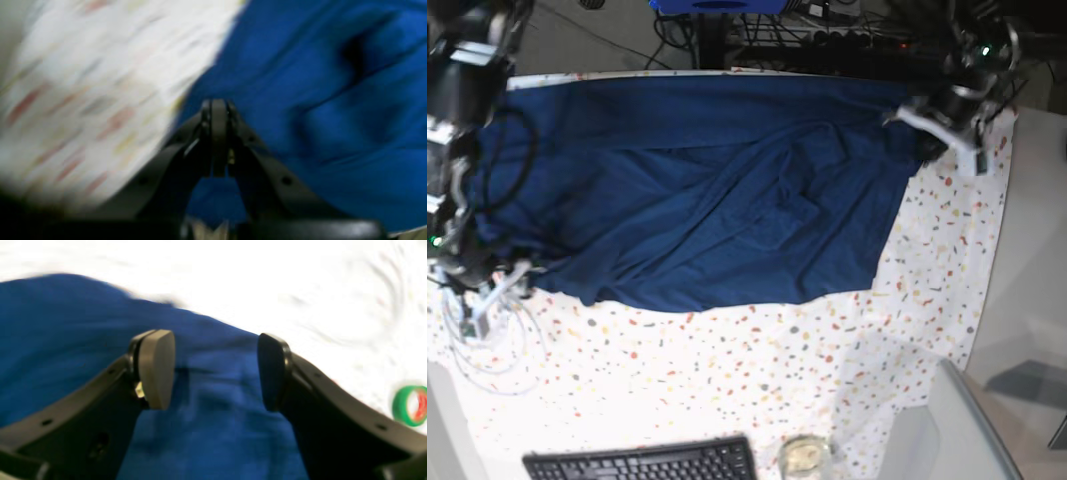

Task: Layout the t-shirt on the table in an organized manner, then fold the t-shirt properly
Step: 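Release the fabric and grasp the shirt edge with the right gripper, then pull the shirt edge with the right gripper away from the left gripper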

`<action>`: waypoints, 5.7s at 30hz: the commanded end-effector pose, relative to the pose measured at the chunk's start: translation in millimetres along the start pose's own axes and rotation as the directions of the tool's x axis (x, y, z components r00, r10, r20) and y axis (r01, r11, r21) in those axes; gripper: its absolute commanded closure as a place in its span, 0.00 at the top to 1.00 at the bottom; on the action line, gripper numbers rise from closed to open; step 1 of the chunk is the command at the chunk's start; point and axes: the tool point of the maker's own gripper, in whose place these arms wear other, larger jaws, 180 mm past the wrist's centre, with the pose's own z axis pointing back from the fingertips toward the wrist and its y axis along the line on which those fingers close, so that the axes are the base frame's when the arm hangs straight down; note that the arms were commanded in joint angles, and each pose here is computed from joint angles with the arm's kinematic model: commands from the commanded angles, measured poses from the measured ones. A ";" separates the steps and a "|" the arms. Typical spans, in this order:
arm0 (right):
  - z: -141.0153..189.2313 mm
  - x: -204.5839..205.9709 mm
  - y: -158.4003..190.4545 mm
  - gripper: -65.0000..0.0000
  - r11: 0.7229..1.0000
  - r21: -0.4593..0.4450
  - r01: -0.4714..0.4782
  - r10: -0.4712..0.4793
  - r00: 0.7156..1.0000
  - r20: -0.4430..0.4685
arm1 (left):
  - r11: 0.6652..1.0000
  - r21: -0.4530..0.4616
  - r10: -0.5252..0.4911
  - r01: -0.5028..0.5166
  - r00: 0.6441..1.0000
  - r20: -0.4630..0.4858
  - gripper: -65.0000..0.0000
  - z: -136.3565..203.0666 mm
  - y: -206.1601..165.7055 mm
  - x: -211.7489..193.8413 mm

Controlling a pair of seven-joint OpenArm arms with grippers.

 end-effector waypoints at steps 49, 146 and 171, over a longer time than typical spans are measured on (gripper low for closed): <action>-59.4 1.3 -56.0 0.00 0.979 -0.099 0.179 -0.174 0.983 0.057 | 0.977 0.186 0.148 -0.108 0.965 -0.216 0.00 -11.5 80.5 -115.1; -51.3 -5.9 4.7 0.42 0.986 0.007 0.168 -0.167 0.983 -0.070 | 0.981 0.194 0.001 0.024 0.992 -0.125 0.00 6.1 76.4 -32.4; -48.1 31.4 -19.6 0.01 0.985 -0.022 0.174 -0.173 0.985 0.010 | 0.982 0.190 0.028 0.002 0.987 -0.157 0.00 2.9 77.5 -48.6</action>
